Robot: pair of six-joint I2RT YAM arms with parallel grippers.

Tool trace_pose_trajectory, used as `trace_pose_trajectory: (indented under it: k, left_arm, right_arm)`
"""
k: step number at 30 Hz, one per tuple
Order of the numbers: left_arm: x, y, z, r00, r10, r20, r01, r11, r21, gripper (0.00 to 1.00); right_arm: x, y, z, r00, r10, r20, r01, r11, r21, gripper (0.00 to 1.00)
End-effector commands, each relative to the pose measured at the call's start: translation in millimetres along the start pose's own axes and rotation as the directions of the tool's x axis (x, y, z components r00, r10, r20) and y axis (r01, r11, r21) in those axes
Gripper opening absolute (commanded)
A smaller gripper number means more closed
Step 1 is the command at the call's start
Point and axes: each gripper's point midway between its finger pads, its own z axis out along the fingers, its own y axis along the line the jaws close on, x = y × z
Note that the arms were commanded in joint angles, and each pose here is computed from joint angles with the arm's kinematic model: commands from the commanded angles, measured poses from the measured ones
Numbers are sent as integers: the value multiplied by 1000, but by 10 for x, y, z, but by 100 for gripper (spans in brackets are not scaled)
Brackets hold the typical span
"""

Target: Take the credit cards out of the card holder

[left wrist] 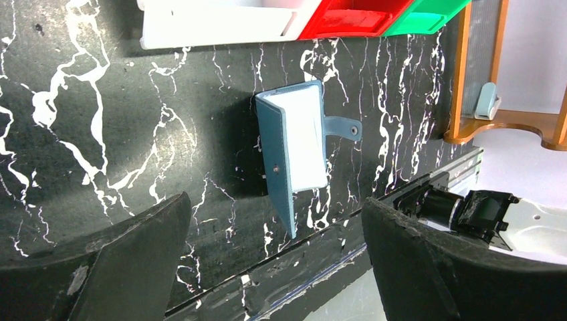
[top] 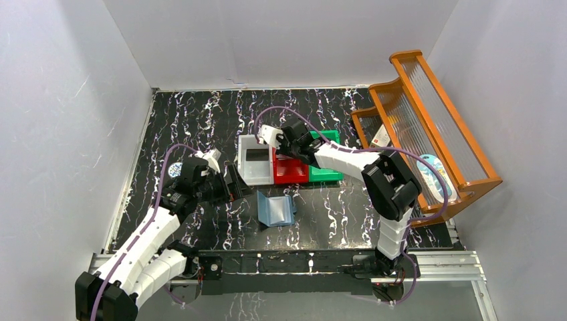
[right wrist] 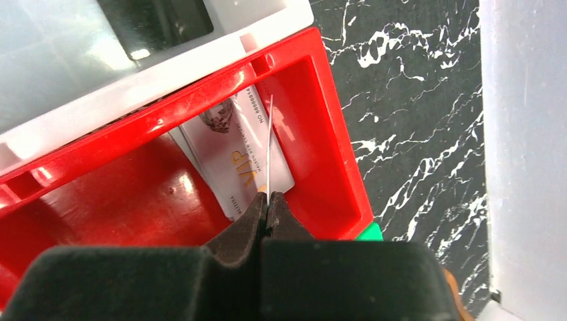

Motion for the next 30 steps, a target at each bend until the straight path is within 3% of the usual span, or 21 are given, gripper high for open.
trace_pose_trajectory:
  k: [1, 15, 19, 30]
  left_arm:
    - [-12, 9, -80, 1000, 16, 14, -16, 1000, -16, 98]
    - [-3, 53, -104, 1000, 13, 20, -12, 999, -39, 98]
    - [8, 68, -99, 1000, 11, 17, -10, 999, -43, 98]
    - [28, 73, -100, 1000, 2, 13, -1, 999, -43, 98]
  right_arm:
    - [-192, -317, 41, 993, -118, 20, 115, 989, 92, 0]
    - [20, -104, 279, 986, -160, -43, 161, 986, 33, 18]
    - [-10, -27, 230, 988, -151, -17, 151, 988, -5, 35]
    - [-150, -18, 113, 998, -55, 39, 55, 998, -14, 45]
